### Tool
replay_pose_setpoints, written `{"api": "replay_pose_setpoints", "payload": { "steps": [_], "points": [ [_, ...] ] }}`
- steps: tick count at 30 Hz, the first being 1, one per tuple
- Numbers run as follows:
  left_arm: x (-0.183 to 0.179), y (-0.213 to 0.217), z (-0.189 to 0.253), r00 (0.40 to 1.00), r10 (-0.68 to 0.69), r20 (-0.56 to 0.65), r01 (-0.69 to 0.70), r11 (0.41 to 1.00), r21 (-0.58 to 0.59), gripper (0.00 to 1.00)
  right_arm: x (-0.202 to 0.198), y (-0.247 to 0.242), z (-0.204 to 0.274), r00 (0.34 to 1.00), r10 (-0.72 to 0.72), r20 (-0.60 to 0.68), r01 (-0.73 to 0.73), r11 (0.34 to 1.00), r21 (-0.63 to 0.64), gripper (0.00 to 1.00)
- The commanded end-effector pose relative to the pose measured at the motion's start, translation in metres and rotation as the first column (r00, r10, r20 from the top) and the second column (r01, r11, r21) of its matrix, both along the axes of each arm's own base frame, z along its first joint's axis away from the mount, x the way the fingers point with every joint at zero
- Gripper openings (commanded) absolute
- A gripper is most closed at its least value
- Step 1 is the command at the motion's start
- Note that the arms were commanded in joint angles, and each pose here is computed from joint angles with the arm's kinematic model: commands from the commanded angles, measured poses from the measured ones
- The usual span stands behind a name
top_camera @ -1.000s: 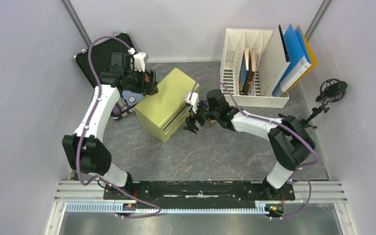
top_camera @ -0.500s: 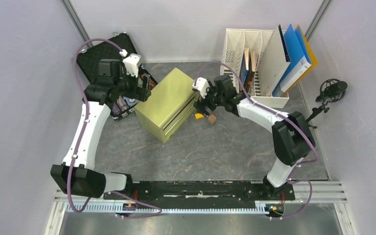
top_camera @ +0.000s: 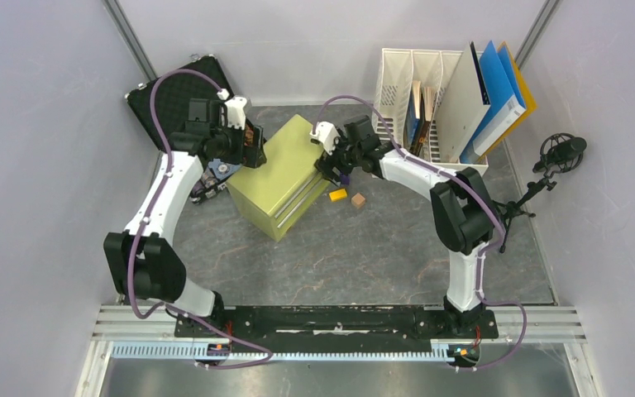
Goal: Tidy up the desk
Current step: Move the storage box to the center of the board.
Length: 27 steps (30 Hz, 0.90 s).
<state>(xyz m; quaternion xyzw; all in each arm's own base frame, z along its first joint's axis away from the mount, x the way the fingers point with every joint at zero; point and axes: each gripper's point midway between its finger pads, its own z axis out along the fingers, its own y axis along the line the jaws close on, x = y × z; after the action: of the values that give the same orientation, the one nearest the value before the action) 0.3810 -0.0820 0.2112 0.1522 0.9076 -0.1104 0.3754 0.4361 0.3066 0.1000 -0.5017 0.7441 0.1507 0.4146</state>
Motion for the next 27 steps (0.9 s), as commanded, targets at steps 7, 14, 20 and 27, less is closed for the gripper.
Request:
{"api": "replay_pose_setpoints", "payload": {
  "steps": [7,14,20,27],
  "points": [
    [-0.013,-0.018,-0.046,0.99,-0.048,-0.133,0.034,0.994,-0.105,1.0,0.012,0.049,0.021,0.983,0.182,0.015,-0.182,0.978,0.098,0.79],
    [-0.055,-0.018,-0.059,0.977,-0.131,-0.17,0.115,0.988,-0.099,1.0,-0.008,0.084,0.016,0.95,0.312,0.003,-0.31,0.943,0.121,0.79],
    [-0.076,-0.012,-0.054,0.98,-0.135,-0.15,0.125,0.99,-0.071,1.0,-0.032,0.113,0.013,0.917,0.399,0.0,-0.396,0.909,0.13,0.8],
    [-0.096,-0.006,-0.046,0.98,-0.144,-0.134,0.139,0.989,-0.046,1.0,-0.047,0.14,0.009,0.887,0.461,-0.023,-0.453,0.88,0.143,0.81]
  ]
}}
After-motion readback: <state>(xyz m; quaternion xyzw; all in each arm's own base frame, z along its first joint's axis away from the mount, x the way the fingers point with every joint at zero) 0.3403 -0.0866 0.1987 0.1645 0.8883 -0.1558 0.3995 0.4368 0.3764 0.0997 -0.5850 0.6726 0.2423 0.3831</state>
